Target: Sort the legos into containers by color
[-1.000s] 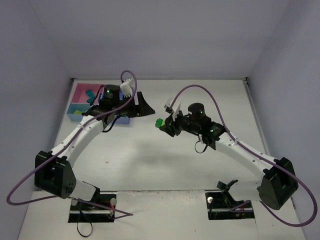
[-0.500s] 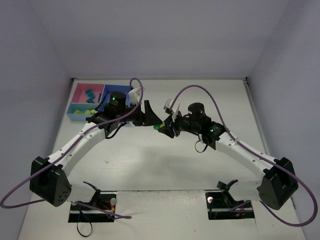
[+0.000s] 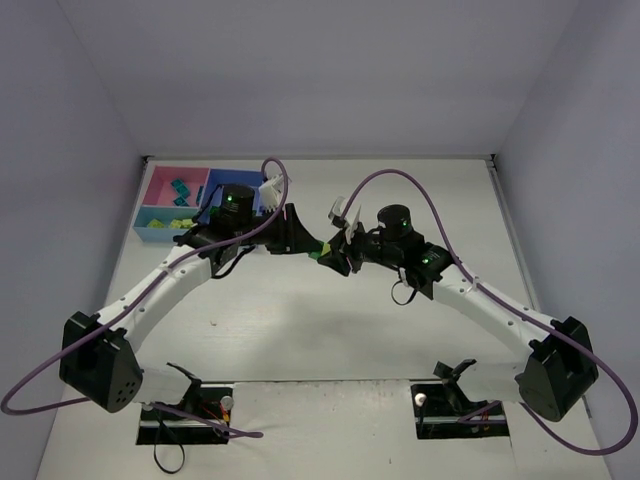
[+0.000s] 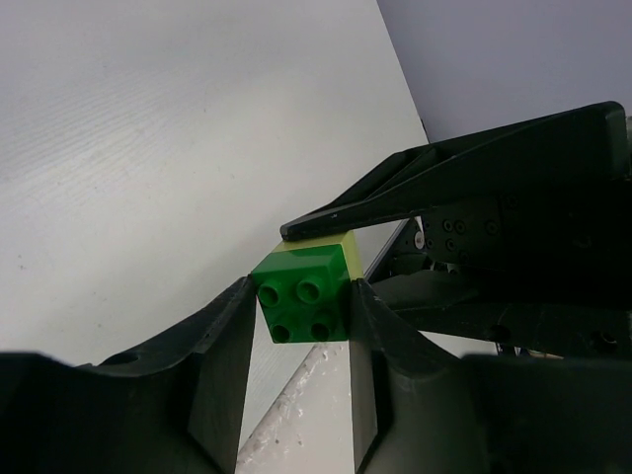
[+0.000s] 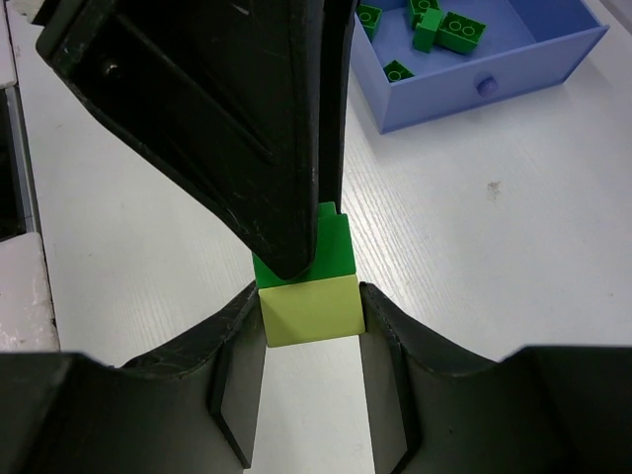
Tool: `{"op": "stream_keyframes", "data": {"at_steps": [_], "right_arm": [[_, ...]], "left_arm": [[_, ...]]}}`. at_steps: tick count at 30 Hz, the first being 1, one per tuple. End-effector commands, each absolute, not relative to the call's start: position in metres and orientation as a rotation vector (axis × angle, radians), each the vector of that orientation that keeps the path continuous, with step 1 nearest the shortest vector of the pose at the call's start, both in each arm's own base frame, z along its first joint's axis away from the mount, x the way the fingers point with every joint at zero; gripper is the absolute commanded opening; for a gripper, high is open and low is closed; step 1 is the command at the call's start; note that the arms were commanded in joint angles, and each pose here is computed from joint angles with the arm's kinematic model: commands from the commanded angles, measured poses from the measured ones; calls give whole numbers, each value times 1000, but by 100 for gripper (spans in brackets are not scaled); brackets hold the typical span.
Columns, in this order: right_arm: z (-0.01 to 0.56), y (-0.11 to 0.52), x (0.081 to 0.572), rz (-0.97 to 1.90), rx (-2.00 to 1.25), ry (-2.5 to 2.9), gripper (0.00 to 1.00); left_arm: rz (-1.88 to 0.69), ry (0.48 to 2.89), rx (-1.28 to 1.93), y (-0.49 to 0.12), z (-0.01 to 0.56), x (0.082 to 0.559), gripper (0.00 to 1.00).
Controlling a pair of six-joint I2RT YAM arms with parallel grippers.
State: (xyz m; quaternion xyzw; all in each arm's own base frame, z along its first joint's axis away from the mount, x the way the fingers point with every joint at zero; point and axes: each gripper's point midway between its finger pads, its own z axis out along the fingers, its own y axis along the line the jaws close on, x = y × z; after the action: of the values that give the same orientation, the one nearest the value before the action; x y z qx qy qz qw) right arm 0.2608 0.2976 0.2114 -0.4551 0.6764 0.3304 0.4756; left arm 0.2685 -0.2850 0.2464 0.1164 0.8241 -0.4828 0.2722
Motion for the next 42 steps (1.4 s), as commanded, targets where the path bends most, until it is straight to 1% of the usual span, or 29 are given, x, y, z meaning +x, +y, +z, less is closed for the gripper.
{"op": "stream_keyframes", "data": {"at_steps": [1,2,5,6,7,9,13,15,18,19,21,22,29,35,37,41,42], "right_arm": [[260,303,265,809,-1086,1498,4],[261,303,265,808,-1086,1496,6],[258,302,264,803,-1090,1506,17],[256,302,264,801,-1093,1513,25],[254,301,264,800,-1097,1515,28],[252,300,263,799,-1103,1522,31],[250,299,261,792,-1114,1526,33],[249,298,261,789,-1119,1528,31],[247,298,261,784,-1131,1539,18],[245,297,260,781,-1135,1540,9],[243,295,261,769,-1135,1548,2],[238,294,261,762,-1136,1559,0],[220,282,260,723,-1102,1624,0],[208,274,263,687,-1060,1680,0],[208,271,264,674,-1041,1691,0],[211,270,266,675,-1024,1695,0],[210,271,266,679,-1025,1696,0]], "left_arm": [[-1362,2112,386,-294,274,266,12],[-1376,2110,387,-294,275,265,7],[-1390,2101,400,-296,278,265,2],[-1391,2098,403,-296,279,265,2],[-1391,2099,406,-296,280,265,1],[-1381,2096,415,-295,281,265,1],[-1380,2105,427,-295,283,264,1],[-1377,2113,430,-294,282,263,0],[-1364,2129,431,-292,280,264,0],[-1357,2125,437,-291,281,265,0],[-1343,2128,429,-287,282,267,0],[-1336,2121,431,-284,283,268,0],[-1293,2144,388,-260,281,279,0],[-1216,2154,327,-229,279,302,0],[-1119,2155,309,-213,273,320,0],[-745,2211,180,-164,249,374,0],[-592,2243,126,-144,231,395,0]]}}
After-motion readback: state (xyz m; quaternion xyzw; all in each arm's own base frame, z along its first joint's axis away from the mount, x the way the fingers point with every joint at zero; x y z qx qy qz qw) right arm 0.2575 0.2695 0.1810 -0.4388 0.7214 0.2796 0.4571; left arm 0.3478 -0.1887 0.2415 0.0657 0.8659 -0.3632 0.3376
